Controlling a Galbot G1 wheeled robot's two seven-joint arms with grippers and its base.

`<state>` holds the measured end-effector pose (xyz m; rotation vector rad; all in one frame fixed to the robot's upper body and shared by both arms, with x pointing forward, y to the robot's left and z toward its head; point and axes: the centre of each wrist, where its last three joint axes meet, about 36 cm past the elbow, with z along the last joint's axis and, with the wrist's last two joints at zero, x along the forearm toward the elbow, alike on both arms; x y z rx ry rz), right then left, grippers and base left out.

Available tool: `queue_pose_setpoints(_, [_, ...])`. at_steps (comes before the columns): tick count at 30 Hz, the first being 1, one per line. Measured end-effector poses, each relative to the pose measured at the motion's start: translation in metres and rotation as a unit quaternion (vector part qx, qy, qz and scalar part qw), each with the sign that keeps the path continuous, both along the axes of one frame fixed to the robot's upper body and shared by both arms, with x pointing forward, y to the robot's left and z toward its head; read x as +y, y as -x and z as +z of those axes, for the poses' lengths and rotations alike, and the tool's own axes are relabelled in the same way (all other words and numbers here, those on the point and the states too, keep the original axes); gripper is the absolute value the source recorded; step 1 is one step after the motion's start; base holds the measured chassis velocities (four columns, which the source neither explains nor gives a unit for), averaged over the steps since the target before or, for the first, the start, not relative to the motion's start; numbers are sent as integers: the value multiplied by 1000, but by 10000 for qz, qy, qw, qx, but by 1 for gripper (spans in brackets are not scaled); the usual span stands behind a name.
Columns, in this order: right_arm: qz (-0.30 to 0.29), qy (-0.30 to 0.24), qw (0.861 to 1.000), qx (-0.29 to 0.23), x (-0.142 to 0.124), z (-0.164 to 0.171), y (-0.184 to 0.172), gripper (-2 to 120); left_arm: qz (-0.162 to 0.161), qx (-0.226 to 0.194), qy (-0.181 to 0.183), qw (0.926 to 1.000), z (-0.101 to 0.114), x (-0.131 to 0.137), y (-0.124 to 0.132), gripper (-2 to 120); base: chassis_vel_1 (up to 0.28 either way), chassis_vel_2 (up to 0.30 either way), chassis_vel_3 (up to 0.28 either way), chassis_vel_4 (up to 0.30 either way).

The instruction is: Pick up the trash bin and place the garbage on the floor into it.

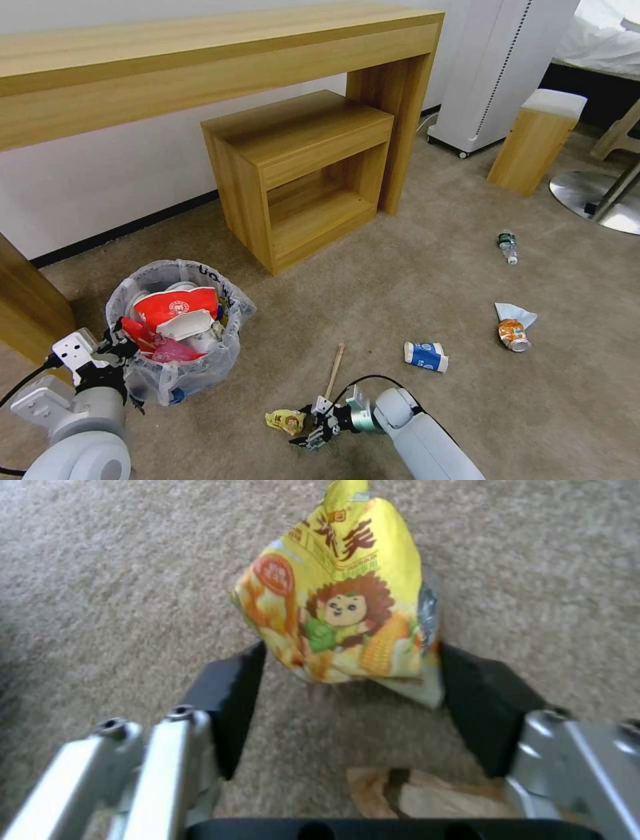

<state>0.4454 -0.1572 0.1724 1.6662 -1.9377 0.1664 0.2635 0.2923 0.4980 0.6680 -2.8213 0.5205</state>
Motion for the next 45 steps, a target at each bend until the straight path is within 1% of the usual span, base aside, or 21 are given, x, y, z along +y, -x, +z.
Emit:
queue_pose_setpoints(3, [-9, 44, 10000, 15, 2, -2, 0, 46, -28, -2, 8, 10000, 0, -1, 0, 3, 0, 0, 0, 0])
queue_pose_setpoints(5, [-9, 51, 10000, 18, 2, -3, 0, 44, -33, -1, 9, 10000, 0, -2, 0, 3, 0, 0, 0, 0])
queue_pose_setpoints(7, [2, 98, 10000, 16, 2, -4, 0, 33, -46, 0, 12, 10000, 0, -2, 0, 3, 0, 0, 0, 0])
queue_pose_setpoints(8, [2, 98, 10000, 16, 2, -4, 0, 33, -46, 0, 12, 10000, 0, -2, 0, 3, 0, 0, 0, 0])
queue_pose_setpoints(10, [16, 152, 9999, 14, 1, -5, 1, 26, -50, -2, 9, 10000, 0, -2, 0, 3, 0, 0, 0, 0])
queue_pose_setpoints(21, [157, 462, 9988, -12, -11, -15, 7, 25, -55, -19, 22, 10000, -1, -2, -1, 3, 0, 0, 0, 0])
queue_pose_setpoints(25, [128, 485, 9987, -31, -16, -16, 7, 25, -58, -26, 30, 10000, -1, -2, -1, 3, 0, 0, 0, 0])
queue_pose_setpoints(27, [103, 492, 9987, -33, -19, -16, 6, 34, -63, -26, 39, 10000, -1, -3, -1, 3, 0, 0, 0, 0])
queue_pose_setpoints(28, [103, 492, 9987, -33, -19, -16, 6, 34, -63, -26, 39, 10000, -1, -3, -1, 3, 0, 0, 0, 0])
queue_pose_setpoints(30, [84, 479, 9988, -31, -20, -16, 7, 45, -67, -23, 45, 10000, -2, -3, -1, 3, 0, 0, 0, 0])
queue_pose_setpoints(31, [70, 469, 9989, -33, -20, -16, 7, 49, -66, -20, 46, 10000, -3, -3, -1, 3, 0, 0, 0, 0])
queue_pose_setpoints(32, [70, 469, 9989, -33, -20, -16, 7, 49, -66, -20, 46, 10000, -3, -3, -1, 3, 0, 0, 0, 0])
queue_pose_setpoints(35, [17, 434, 9990, -52, -20, -14, 5, 64, -59, -12, 47, 10000, -4, -2, -2, 3, 0, 0, 0, 0])
queue_pose_setpoints(36, [17, 434, 9990, -52, -20, -14, 5, 64, -59, -12, 47, 10000, -4, -2, -2, 3, 0, 0, 0, 0])
queue_pose_setpoints(37, [-5, 428, 9991, -61, -20, -14, 5, 67, -60, -12, 46, 10000, -4, -2, -2, 3, 0, 0, 0, 0])
queue_pose_setpoints(39, [-78, 404, 9991, -83, -21, -13, 3, 79, -63, -8, 44, 10000, -5, -2, -2, 3, 0, 0, 0, 0])
queue_pose_setpoints(41, [-84, 402, 9991, -85, -21, -13, 3, 79, -63, -7, 44, 10000, -5, -2, -2, 3, 0, 0, 0, 0])
queue_pose_setpoints(42, [-124, 389, 9991, -89, -21, -13, 2, 87, -62, -7, 42, 10000, -5, -2, -2, 3, 0, 0, 0, 0])
queue_pose_setpoints(43, [-153, 375, 9991, -93, -21, -12, 2, 92, -61, -4, 42, 10000, -6, -2, -2, 3, 0, 0, 0, 0])
queue_pose_setpoints(44, [-153, 375, 9991, -93, -21, -12, 2, 92, -61, -4, 42, 10000, -6, -2, -2, 3, 0, 0, 0, 0])
queue_pose_setpoints(45, [-179, 363, 9991, -98, -22, -12, 1, 96, -63, -2, 44, 10000, -6, -2, -2, 3, 0, 0, 0, 0])
